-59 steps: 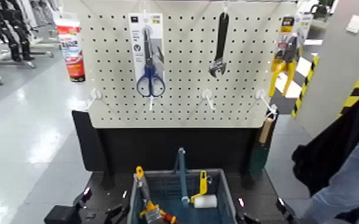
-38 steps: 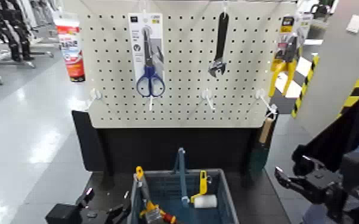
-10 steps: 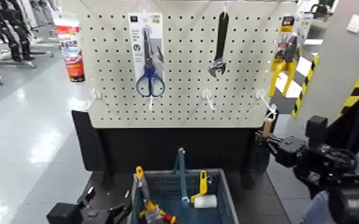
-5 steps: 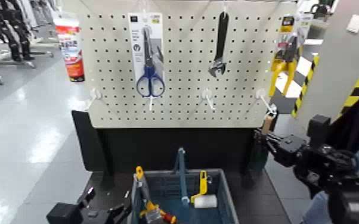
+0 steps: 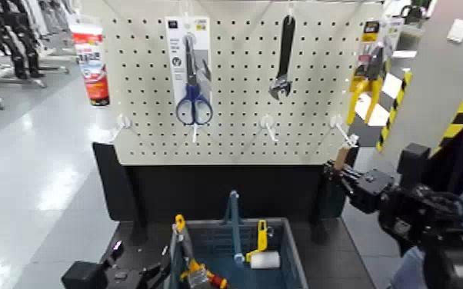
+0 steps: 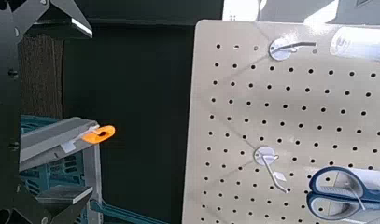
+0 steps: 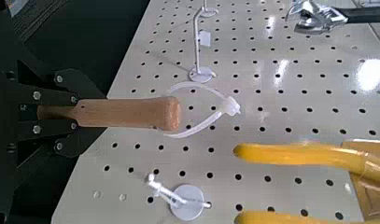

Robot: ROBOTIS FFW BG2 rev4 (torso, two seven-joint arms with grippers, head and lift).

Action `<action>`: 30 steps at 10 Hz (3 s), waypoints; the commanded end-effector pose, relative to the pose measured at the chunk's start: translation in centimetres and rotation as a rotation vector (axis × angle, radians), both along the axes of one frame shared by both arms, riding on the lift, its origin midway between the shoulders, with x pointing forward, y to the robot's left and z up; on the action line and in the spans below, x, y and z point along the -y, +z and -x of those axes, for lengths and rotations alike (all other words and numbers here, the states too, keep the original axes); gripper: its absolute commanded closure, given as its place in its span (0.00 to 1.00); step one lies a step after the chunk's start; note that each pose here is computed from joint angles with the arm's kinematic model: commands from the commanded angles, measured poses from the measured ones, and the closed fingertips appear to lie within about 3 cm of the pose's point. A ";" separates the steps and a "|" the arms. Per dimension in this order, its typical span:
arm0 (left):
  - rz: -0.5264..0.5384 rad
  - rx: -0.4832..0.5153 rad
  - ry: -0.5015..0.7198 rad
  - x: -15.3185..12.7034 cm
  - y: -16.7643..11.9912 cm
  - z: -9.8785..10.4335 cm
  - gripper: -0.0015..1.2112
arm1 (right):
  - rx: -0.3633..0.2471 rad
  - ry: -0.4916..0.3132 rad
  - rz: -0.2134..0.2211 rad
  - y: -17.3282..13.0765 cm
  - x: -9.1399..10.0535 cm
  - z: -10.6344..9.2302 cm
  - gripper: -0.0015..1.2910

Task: Put the tool with the wooden handle into the crate.

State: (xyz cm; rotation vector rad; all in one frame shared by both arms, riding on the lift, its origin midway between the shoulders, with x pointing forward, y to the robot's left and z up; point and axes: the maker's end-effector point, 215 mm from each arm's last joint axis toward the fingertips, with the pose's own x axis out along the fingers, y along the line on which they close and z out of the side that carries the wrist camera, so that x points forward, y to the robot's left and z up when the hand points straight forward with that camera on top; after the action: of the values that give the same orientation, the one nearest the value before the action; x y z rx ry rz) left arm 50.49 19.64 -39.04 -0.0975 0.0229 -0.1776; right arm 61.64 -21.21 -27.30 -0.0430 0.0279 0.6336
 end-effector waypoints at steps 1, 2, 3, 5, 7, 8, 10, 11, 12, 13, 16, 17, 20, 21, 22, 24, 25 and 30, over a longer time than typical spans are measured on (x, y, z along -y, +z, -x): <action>-0.001 0.001 -0.004 0.1 0.0 -0.1 0.11 | -0.002 0.042 -0.045 1.4 -2.3 1.0 0.98; 0.000 0.000 -0.005 0.2 0.0 -0.1 0.11 | -0.007 0.066 -0.068 2.0 -3.5 1.4 0.98; 0.000 0.000 -0.005 0.2 0.0 -0.1 0.11 | -0.016 0.082 -0.100 2.5 -4.5 1.7 0.98; 0.000 0.000 -0.005 0.1 0.0 0.0 0.11 | -0.041 0.109 -0.171 2.6 -6.4 2.2 0.98; 0.003 -0.002 -0.005 0.1 -0.1 0.0 0.11 | -0.070 0.121 -0.232 1.7 -7.8 2.7 0.98; 0.003 -0.002 -0.004 0.1 -0.1 0.0 0.11 | -0.089 0.119 -0.260 1.0 -8.4 2.9 0.98; 0.004 -0.002 -0.004 0.1 -0.2 0.1 0.11 | -0.146 0.137 -0.325 -1.2 -10.2 3.4 0.98; 0.004 -0.002 -0.004 0.1 -0.2 0.1 0.11 | -0.183 0.141 -0.350 -2.8 -11.0 3.6 0.98; 0.004 -0.002 -0.005 0.1 -0.2 0.1 0.11 | -0.220 0.140 -0.378 -4.6 -11.5 3.7 0.98; 0.004 -0.001 -0.005 0.1 -0.1 0.0 0.11 | -0.262 0.141 -0.384 -6.5 -12.2 3.8 0.98; 0.006 -0.002 -0.006 0.2 -0.2 0.1 0.11 | -0.341 0.162 -0.394 -9.8 -14.4 4.3 0.98; 0.006 -0.002 -0.006 0.2 -0.2 0.1 0.11 | -0.357 0.174 -0.386 -10.3 -15.2 4.5 0.98; 0.008 -0.002 -0.006 0.3 -0.2 0.1 0.11 | -0.394 0.196 -0.362 -11.5 -16.8 4.9 0.98; 0.006 -0.001 -0.006 0.2 -0.2 0.1 0.11 | -0.412 0.203 -0.346 -12.1 -17.2 5.2 0.98; 0.008 0.000 -0.006 0.2 -0.1 0.1 0.11 | -0.425 0.210 -0.334 -12.6 -17.6 5.5 0.98; 0.008 0.000 -0.006 0.2 -0.1 0.1 0.11 | -0.444 0.215 -0.298 -13.1 -18.0 5.7 0.97; 0.008 0.001 -0.004 0.1 -0.1 0.1 0.11 | -0.444 0.217 -0.277 -13.0 -17.9 5.7 0.91; 0.011 0.004 -0.002 0.0 0.0 0.1 0.11 | -0.424 0.248 -0.222 -11.8 -16.9 5.9 0.08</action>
State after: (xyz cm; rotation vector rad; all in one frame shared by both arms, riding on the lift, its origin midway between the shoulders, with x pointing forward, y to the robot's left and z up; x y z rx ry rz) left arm 50.36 19.63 -39.06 -0.1066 0.0189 -0.1801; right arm 55.58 -4.11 -39.33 0.3204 0.3679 0.8858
